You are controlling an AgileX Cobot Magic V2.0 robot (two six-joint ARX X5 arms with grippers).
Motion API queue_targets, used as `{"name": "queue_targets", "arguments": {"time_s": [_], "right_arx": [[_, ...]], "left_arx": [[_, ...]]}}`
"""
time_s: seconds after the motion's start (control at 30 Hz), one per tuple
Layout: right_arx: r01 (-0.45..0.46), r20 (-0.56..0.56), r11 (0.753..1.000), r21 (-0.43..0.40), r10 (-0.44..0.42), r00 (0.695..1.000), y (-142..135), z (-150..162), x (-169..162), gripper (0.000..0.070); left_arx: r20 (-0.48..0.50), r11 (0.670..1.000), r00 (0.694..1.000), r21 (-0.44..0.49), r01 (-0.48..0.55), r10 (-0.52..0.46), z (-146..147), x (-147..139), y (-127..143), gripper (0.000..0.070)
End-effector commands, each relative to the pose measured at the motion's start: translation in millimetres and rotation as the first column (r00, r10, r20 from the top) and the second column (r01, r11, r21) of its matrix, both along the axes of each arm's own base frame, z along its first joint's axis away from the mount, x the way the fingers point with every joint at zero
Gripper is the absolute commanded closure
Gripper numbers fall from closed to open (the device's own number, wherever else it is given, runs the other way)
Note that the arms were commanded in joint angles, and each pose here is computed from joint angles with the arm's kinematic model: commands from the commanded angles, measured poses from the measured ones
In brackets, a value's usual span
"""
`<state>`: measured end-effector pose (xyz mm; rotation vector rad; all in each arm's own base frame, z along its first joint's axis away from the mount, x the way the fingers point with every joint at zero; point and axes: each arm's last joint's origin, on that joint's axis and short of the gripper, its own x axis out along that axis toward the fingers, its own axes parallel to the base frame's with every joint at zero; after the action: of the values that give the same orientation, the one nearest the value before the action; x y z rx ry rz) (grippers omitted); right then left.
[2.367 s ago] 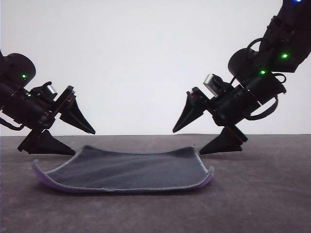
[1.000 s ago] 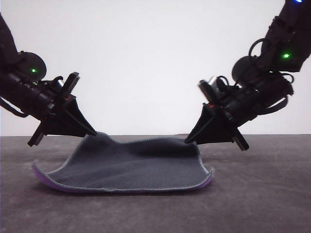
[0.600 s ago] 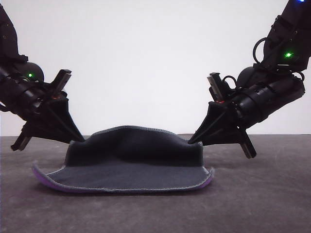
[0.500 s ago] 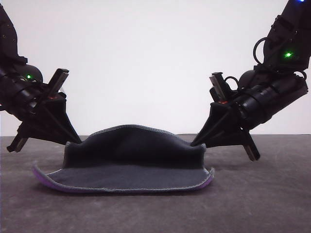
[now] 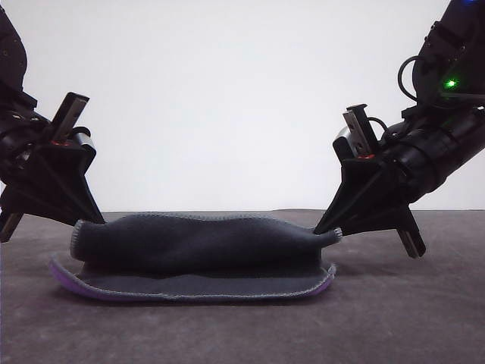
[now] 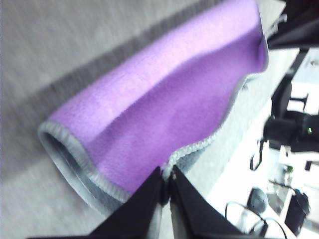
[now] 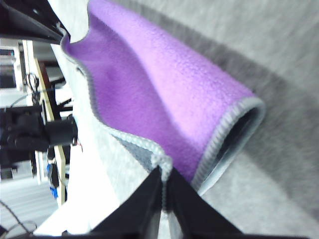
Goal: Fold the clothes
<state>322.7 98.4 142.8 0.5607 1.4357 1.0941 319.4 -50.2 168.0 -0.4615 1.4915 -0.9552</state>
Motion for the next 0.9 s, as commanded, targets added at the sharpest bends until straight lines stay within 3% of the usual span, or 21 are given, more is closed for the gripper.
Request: {"name": "queue_targets", "arguments": {"time_s": [0.0, 0.47, 0.57, 0.7, 0.73, 0.87], "right_arx": [[-0.032, 0.042, 0.999, 0.016, 0.032, 0.999, 4.6, 3.3, 2.6, 0.0693], [-0.073, 0.038, 0.997, 0.014, 0.073, 0.997, 15.7, 3.3, -2.4, 0.0675], [-0.074, 0.027, 0.997, 0.012, 0.074, 0.997, 15.3, 3.3, -3.5, 0.0519], [-0.079, 0.016, 0.997, 0.011, 0.078, 0.997, 15.0, 3.4, -5.0, 0.0317], [-0.080, 0.015, 0.997, 0.011, 0.080, 0.997, 14.9, 3.4, -5.2, 0.0282], [-0.086, 0.015, 0.996, 0.012, 0.086, 0.996, 14.4, 4.4, -6.5, 0.0201]], "left_arx": [[0.022, 1.000, 0.999, -0.011, 0.028, -0.028, -0.4, 3.5, -0.3, 0.0685], [-0.015, 0.999, 0.999, -0.009, 0.050, -0.050, 0.8, -2.3, 3.3, 0.0676], [-0.026, 0.999, 0.999, -0.009, 0.048, -0.048, 1.1, -3.1, 4.4, 0.0631], [-0.042, 0.999, 0.998, -0.012, 0.053, -0.053, 1.7, -5.0, 4.5, 0.0392], [-0.046, 0.999, 0.998, -0.012, 0.053, -0.054, 1.8, -5.4, 4.5, 0.0360], [-0.053, 0.998, 0.997, -0.020, 0.051, -0.052, 2.5, -6.1, 4.4, 0.0340]]}}
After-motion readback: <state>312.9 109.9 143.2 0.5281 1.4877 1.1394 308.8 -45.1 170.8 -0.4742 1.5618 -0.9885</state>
